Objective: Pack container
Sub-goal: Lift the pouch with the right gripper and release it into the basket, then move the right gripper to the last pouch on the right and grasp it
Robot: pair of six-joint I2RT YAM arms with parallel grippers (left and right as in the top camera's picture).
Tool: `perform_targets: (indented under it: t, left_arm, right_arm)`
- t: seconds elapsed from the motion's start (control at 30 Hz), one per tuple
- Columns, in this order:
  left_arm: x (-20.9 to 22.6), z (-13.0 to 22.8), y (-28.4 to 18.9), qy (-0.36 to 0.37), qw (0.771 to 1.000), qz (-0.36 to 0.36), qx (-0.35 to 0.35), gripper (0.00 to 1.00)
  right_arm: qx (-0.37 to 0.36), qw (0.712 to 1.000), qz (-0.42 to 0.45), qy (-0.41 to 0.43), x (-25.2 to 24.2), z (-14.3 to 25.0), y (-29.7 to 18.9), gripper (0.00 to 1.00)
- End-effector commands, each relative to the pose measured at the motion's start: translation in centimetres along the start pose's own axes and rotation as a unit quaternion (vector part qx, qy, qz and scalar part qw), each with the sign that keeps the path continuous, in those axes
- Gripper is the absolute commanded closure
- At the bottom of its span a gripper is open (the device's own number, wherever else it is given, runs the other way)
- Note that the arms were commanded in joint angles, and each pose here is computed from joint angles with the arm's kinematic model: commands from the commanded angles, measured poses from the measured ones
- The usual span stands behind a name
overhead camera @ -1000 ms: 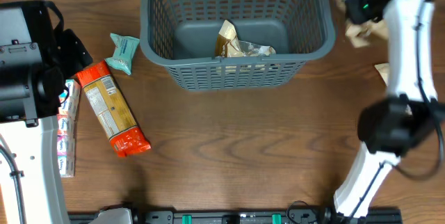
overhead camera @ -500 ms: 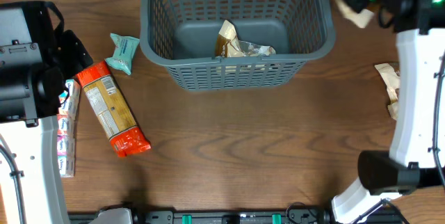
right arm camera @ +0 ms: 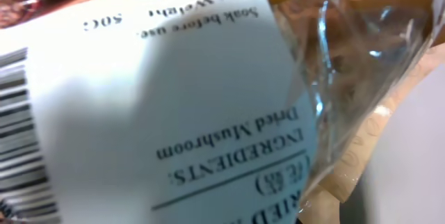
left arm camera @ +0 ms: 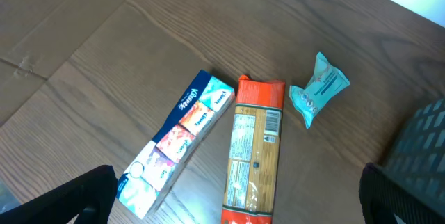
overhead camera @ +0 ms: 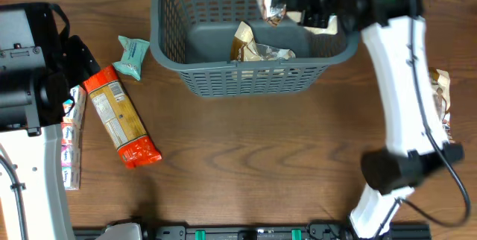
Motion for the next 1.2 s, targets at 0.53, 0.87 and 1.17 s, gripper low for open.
perform_targets:
  t: [0.53, 0.87, 1.17]
  left_arm:
    - [0.3, 0.1, -0.1, -0.003, 1.000, -0.006, 0.003, 0.00]
    - [0.3, 0.1, -0.1, -0.003, 1.000, -0.006, 0.003, 0.00]
    - [0.3, 0.1, -0.1, -0.003, 1.000, -0.006, 0.002, 0.00]
  right_arm:
    - [0.127, 0.984, -0.048, 0.113, -0.8, 8.5, 12.1, 0.61]
    - [0.050, 0.987, 0.081, 0.133, -3.8, 3.5, -0.6, 0.55]
    - [0.001, 0.905, 0.325, 0.274, -6.4, 5.7, -19.7, 0.45]
Point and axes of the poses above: each gripper's point midway between its finger pads, its own y axis out along the fingers, its own x axis along the line the jaws close on, z = x × y, the point moved 6 cm from there along -y, back along the fingers, and after that the axes turned 11 degrees about y, right-handed, at the moved point
